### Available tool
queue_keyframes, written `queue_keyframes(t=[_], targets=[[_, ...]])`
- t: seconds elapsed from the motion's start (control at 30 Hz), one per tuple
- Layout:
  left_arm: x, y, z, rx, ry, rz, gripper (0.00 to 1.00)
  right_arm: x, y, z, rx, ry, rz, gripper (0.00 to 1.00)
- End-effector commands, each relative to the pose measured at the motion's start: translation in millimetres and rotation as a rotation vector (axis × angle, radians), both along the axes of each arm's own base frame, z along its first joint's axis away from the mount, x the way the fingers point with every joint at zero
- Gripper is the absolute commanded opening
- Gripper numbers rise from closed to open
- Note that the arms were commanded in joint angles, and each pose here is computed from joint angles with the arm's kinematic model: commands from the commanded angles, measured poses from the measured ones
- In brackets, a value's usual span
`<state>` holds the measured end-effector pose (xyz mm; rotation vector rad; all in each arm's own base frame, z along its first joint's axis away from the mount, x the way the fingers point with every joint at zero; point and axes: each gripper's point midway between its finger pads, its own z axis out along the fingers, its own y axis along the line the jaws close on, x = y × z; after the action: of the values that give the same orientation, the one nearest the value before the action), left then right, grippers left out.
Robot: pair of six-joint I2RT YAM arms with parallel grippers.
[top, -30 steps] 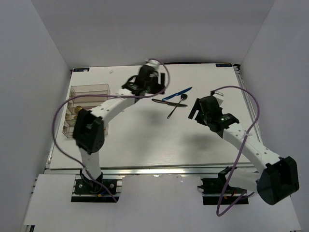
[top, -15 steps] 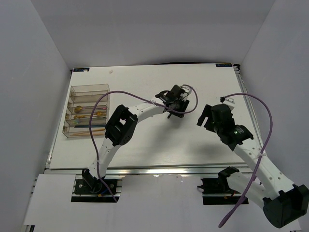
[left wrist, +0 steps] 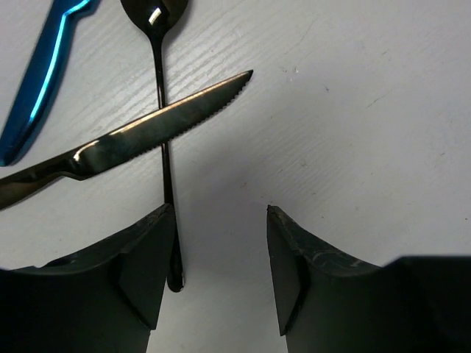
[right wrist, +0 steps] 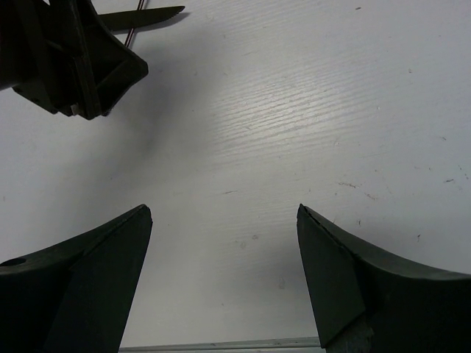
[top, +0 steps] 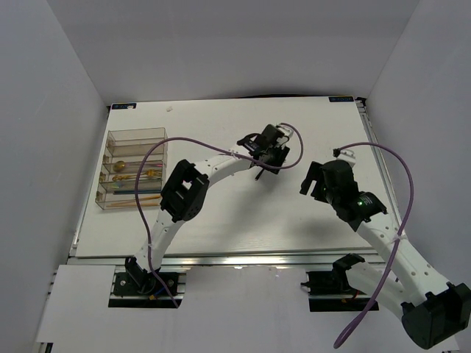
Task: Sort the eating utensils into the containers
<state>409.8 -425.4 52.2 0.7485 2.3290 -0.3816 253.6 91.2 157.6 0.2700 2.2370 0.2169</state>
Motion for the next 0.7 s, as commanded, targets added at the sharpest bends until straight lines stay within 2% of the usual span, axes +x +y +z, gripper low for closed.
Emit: queue_keyframes(t=[0.0, 0.17, 0.4, 0.67], targets=[[18, 0, 38, -0.002, -0.085, 0.002, 0.63, 2, 1, 6, 0.005, -0.027, 0.015, 0.84], [29, 1, 20, 0.015, -0.079, 0.019, 0.63, 0, 0, 14, 0.008, -0.047, 0.025, 0.84], [46, 6, 4, -0.043, -0.029, 0.039, 0.62, -5, 2, 37, 0.04, -0.114, 0.052, 0.84], [34, -4, -32, -0.062, 0.06, 0.001, 0.54, -6, 2, 45, 0.048, -0.144, 0.06, 0.84]])
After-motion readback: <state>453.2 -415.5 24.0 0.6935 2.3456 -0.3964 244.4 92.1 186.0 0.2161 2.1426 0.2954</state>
